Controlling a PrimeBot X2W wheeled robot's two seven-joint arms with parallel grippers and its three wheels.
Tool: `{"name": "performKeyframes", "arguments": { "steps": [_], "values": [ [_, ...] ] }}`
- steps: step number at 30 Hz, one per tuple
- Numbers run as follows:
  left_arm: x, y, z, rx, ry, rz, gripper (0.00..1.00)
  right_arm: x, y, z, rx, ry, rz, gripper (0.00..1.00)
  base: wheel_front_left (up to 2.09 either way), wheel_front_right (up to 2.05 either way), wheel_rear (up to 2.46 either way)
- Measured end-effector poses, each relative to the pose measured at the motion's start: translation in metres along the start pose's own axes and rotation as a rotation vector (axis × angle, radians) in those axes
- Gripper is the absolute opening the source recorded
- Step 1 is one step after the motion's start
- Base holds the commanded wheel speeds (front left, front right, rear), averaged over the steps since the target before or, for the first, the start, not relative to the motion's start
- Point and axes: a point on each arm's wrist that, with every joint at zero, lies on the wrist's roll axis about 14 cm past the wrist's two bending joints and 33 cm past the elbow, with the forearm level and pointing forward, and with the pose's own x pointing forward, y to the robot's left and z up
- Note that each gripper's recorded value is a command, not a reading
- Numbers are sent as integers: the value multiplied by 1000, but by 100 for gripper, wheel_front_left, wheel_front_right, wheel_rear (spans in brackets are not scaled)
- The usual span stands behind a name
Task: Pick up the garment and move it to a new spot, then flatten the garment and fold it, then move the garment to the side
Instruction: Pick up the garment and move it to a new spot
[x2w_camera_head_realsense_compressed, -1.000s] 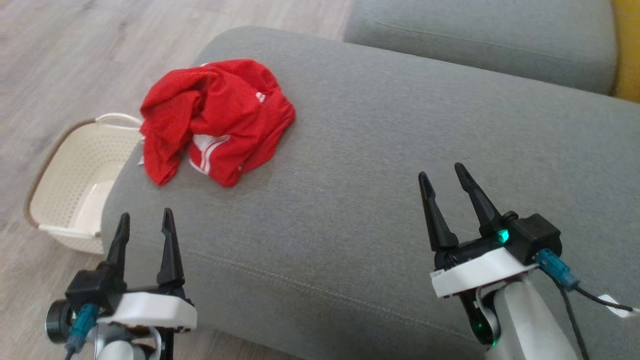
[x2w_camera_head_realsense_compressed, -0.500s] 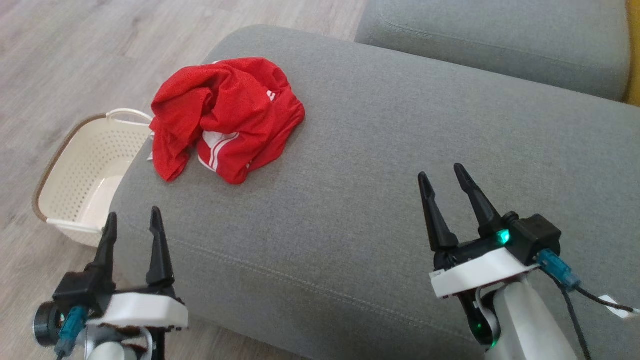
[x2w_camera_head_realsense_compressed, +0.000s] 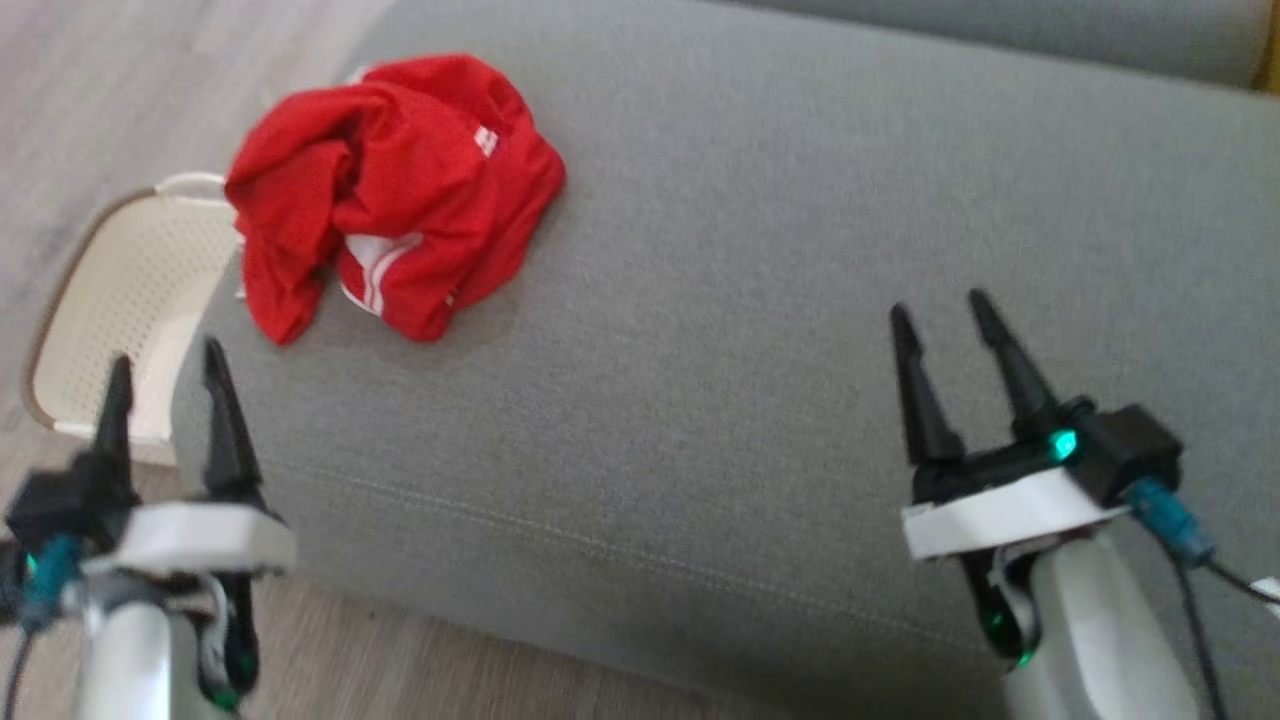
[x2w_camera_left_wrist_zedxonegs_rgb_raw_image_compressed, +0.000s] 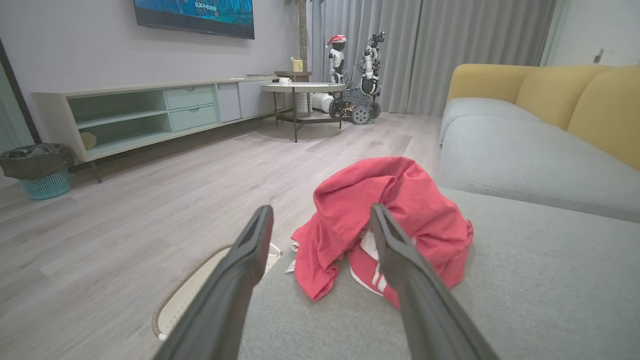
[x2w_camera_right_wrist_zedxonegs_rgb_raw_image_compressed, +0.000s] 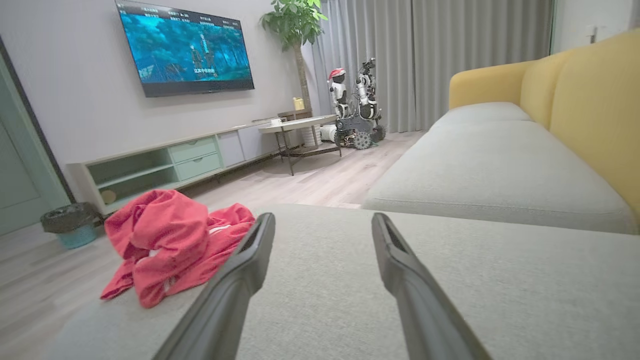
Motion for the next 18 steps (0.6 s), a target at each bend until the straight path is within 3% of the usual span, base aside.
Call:
{"name": "performKeyframes", "arguments": {
  "steps": [6,11,18],
  "values": [
    [42,-5,-11,4,50,-11,100,11,-33,0,-19,-10,-71,100,0,0,0],
    [98,-20,-25,85,128,-91,100,11,-63,-21,-24,36,-136,100,0,0,0],
    [138,-41,-60,188,266,-179,100,9,-81,-37,-24,73,-173,100,0,0,0]
  ]
}}
